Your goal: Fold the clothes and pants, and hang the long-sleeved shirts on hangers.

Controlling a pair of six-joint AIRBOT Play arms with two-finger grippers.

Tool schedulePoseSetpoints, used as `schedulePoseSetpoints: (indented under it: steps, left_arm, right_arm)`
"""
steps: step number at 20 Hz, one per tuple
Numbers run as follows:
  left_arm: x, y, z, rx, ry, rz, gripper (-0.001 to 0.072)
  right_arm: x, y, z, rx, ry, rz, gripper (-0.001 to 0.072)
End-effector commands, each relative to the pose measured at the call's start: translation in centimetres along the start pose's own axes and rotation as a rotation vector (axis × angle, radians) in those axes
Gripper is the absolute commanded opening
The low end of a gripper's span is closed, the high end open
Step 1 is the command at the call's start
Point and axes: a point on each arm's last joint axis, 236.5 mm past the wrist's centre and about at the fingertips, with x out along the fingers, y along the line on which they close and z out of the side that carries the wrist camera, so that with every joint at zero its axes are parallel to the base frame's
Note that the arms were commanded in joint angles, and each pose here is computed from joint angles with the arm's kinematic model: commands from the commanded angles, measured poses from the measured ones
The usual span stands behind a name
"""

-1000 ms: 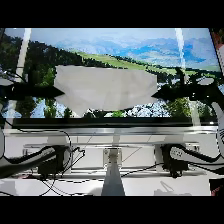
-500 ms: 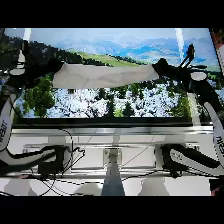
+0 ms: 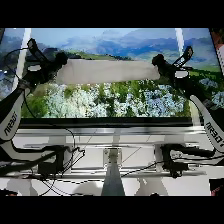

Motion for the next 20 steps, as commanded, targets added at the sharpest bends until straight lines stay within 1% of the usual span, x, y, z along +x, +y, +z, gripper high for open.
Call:
schedulePoseSetpoints:
  steps: [1,3,7,9,11,12,16,20]
  left_arm:
    - [0.1,0.7,0.6,0.072,-0.013,0.029,0.0714]
    - [-0.4,1.1,0.6,0.131,0.012,0.019,0.0714]
    - [-1.7,4.4,0.6,0.083,0.100,-0.015,0.0694]
    - [-2.3,7.0,-0.4,0.068,0.221,-0.003,0.0693]
    - [-2.8,9.7,-2.4,0.083,0.404,0.037,0.0694]
    - [-2.8,10.2,-3.2,0.073,0.481,0.034,0.0699]
    - [-1.0,9.3,-4.6,0.011,0.633,-0.086,0.0714]
    - [1.7,8.1,-6.2,0.026,0.647,-0.184,0.0715]
  right_arm:
    - [0.8,-0.4,-0.1,-0.016,0.004,-0.012,0.0640]
    - [0.7,-0.5,-0.6,-0.030,0.035,-0.005,0.0641]
    - [0.5,-1.4,-1.3,-0.071,0.104,-0.002,0.0640]
    - [0.3,-2.1,-1.3,-0.087,0.128,-0.007,0.0640]
    - [0.2,-2.6,-1.2,-0.090,0.140,-0.011,0.0640]
    - [0.2,-2.7,-1.1,-0.096,0.139,-0.013,0.0639]
    - [0.2,-2.9,-1.0,-0.100,0.139,-0.016,0.0639]
    - [0.0,-2.6,-2.1,-0.099,0.182,-0.001,0.0638]
